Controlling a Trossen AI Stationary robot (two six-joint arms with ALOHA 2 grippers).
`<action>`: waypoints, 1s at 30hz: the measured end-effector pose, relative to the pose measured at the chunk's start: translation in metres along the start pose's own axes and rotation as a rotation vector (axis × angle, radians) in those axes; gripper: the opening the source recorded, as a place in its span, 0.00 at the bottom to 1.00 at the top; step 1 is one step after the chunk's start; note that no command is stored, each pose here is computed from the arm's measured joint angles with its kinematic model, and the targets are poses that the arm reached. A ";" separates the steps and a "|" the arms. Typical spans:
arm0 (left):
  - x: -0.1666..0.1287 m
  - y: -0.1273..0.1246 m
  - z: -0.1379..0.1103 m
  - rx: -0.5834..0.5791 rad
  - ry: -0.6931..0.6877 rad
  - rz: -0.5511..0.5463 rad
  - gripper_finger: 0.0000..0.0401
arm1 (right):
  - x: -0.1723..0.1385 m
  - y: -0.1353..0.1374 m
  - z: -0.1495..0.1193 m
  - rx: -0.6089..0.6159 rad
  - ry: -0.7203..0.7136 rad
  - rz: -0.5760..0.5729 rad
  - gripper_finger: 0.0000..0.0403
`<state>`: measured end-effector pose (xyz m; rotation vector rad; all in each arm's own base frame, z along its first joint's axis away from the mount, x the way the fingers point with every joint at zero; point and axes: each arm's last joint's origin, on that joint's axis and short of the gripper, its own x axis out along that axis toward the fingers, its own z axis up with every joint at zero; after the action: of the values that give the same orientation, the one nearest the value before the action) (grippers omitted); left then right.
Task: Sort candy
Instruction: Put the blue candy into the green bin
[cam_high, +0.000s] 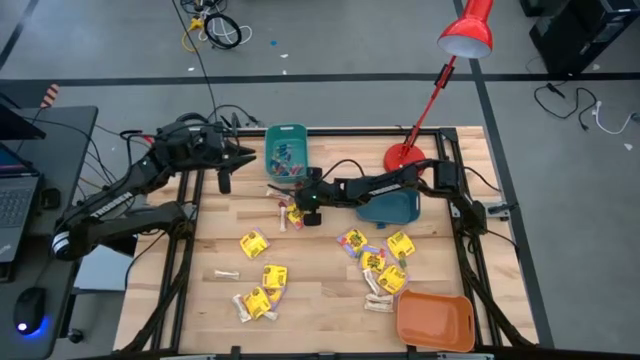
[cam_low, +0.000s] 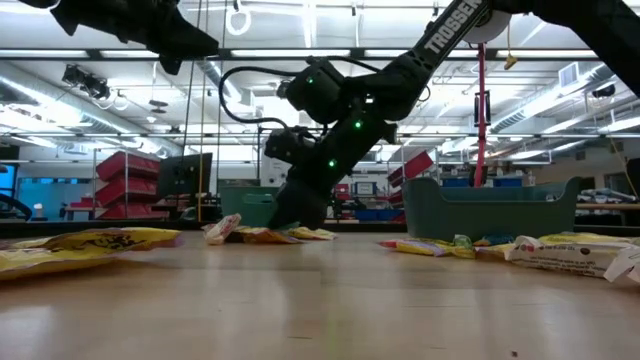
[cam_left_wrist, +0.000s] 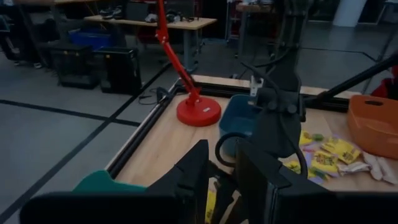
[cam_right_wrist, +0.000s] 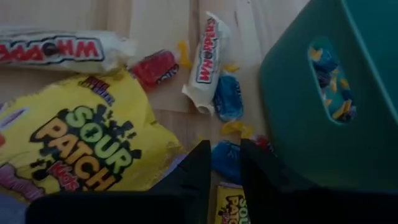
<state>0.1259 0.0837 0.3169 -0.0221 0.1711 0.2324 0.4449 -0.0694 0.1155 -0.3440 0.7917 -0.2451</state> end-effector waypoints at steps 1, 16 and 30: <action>0.000 0.000 0.000 0.002 -0.001 0.004 0.20 | 0.000 -0.001 0.000 0.015 -0.003 -0.003 0.17; 0.007 0.002 -0.018 -0.005 0.009 0.014 0.20 | 0.001 -0.004 0.002 0.072 -0.030 -0.013 0.00; 0.007 0.002 -0.018 -0.006 0.009 0.014 0.20 | 0.001 -0.004 0.000 0.097 -0.008 -0.005 0.00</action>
<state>0.1289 0.0866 0.2985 -0.0276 0.1791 0.2470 0.4450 -0.0731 0.1162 -0.2553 0.7688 -0.2855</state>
